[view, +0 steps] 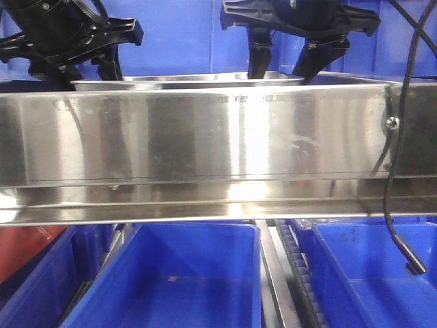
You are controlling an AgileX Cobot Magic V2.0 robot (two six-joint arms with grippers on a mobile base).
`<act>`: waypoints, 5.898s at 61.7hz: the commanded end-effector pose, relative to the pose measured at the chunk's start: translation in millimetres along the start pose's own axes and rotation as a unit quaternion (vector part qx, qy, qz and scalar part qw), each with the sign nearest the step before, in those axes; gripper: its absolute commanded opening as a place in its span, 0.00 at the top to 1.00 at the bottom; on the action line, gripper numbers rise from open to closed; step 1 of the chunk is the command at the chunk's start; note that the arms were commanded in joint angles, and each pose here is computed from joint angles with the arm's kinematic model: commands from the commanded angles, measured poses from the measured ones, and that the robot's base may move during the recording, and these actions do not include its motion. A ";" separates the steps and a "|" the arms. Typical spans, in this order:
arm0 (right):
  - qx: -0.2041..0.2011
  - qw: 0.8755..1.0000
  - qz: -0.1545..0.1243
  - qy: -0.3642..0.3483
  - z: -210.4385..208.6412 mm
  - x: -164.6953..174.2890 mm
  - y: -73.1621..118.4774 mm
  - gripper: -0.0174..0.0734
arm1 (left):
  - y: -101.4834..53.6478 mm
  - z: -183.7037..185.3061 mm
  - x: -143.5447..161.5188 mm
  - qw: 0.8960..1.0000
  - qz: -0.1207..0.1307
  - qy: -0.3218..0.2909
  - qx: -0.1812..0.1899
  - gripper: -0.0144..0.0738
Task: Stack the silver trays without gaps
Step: 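Close both grippers on the tray rims, then lift the silver tray up off the shelf with both grippers, then hold the tray raised with both grippers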
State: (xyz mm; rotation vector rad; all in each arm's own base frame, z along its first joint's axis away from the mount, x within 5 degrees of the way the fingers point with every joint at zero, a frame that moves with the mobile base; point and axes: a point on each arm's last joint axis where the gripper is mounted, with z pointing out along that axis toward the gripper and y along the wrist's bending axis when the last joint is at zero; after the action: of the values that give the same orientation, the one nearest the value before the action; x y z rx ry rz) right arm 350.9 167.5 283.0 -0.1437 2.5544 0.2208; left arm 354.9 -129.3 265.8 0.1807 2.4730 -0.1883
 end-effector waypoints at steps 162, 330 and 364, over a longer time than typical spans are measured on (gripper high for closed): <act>0.012 0.998 -0.021 -0.065 -68.5 -8.5 -7.3 0.87 | -0.4 -72.2 -10.9 0.998 -0.011 -0.055 0.016 0.85; -0.016 0.964 -0.033 -0.265 -153.8 -41.3 22.8 0.87 | -46.5 -169.2 -47.9 0.962 0.036 -0.266 0.043 0.85; -0.018 0.963 -0.034 -0.267 -154.0 -41.7 23.1 0.87 | -46.5 -169.2 -47.9 0.962 0.036 -0.266 0.043 0.85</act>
State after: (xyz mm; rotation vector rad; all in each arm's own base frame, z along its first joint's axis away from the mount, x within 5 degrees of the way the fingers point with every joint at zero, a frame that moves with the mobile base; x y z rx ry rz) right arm 301.9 155.4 418.6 -0.1287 2.1310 0.1352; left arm 287.3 -140.3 420.8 0.1935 2.0030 -0.1958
